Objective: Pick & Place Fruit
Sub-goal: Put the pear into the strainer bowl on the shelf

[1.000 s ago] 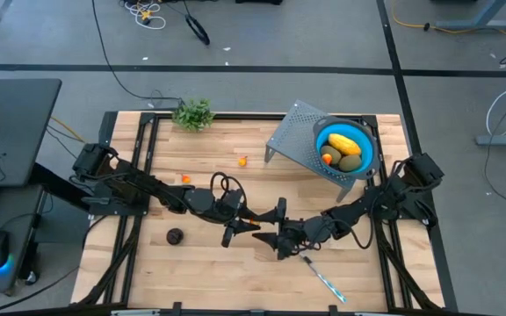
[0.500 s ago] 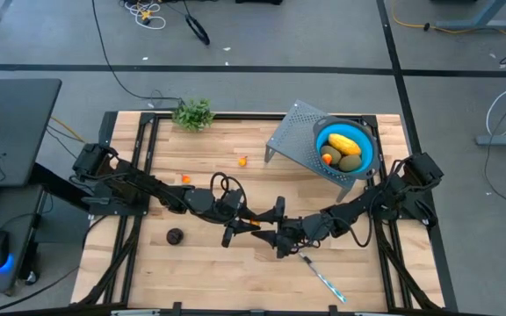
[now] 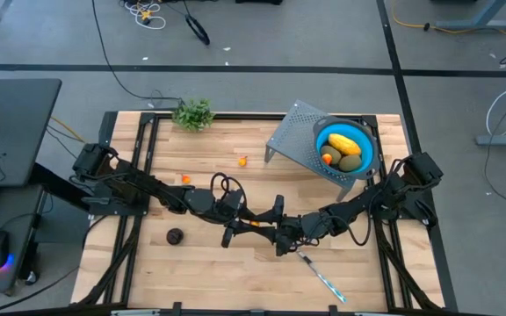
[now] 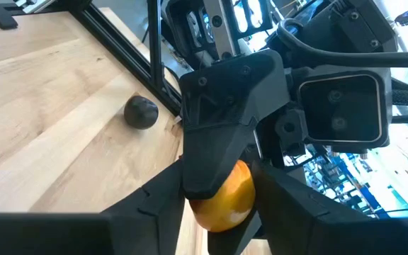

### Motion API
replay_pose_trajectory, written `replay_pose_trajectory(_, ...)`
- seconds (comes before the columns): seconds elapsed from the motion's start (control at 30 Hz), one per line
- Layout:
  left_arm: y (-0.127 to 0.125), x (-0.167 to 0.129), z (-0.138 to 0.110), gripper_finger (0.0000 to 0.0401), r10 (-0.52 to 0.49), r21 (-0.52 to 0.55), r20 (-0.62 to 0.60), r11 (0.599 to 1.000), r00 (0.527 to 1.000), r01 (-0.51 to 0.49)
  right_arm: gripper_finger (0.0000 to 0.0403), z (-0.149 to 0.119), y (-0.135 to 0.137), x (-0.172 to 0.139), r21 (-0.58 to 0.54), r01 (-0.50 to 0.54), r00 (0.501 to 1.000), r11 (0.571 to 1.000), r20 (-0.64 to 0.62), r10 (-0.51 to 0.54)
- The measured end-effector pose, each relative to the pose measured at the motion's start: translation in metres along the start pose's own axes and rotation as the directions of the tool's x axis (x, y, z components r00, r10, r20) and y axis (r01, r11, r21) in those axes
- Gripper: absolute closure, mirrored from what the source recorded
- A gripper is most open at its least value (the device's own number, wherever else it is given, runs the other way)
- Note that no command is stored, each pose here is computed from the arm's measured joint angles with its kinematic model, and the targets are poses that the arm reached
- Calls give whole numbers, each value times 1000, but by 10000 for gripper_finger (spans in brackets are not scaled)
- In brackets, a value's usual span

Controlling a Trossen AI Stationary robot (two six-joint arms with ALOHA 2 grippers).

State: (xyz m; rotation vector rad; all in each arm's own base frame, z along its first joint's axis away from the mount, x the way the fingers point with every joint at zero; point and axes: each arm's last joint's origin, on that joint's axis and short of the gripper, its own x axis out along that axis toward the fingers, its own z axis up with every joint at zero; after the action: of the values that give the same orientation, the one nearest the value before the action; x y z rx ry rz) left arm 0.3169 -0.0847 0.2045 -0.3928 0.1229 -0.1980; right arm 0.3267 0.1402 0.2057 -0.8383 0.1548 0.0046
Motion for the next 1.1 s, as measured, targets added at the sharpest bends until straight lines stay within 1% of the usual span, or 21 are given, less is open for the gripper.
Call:
replay_pose_trajectory(0.23,0,0,0,262,5,0,4,1000,1000,-5,249,0,0,0,-1,0,1000,1000,0,0)
replay_pose_trajectory(0.33,0,0,0,251,13,-1,8,1000,1000,-13,250,0,0,0,12,-2,1000,1000,-2,2)
replay_pose_trajectory(0.47,0,0,1,219,17,-1,18,1000,1000,-17,250,-1,2,0,16,-14,1000,1000,-12,15)
replay_pose_trajectory(0.67,0,-1,3,156,14,1,22,1000,1000,-14,250,-1,2,-1,16,-17,1000,1000,-10,17)
replay_pose_trajectory(0.77,-4,-5,11,128,-14,19,43,1000,999,14,250,0,5,-2,10,-22,1000,1000,-16,22)
replay_pose_trajectory(0.87,-8,-10,19,105,-36,49,47,998,998,34,250,1,7,-4,3,5,999,1000,-49,-5)
replay_pose_trajectory(0.97,-9,-13,19,90,-7,72,16,997,1000,6,250,5,7,-8,-16,53,995,998,-81,-54)
replay_pose_trajectory(1.1,-5,-14,15,83,72,107,-18,992,997,-70,250,12,5,-15,-18,123,986,992,-115,-124)
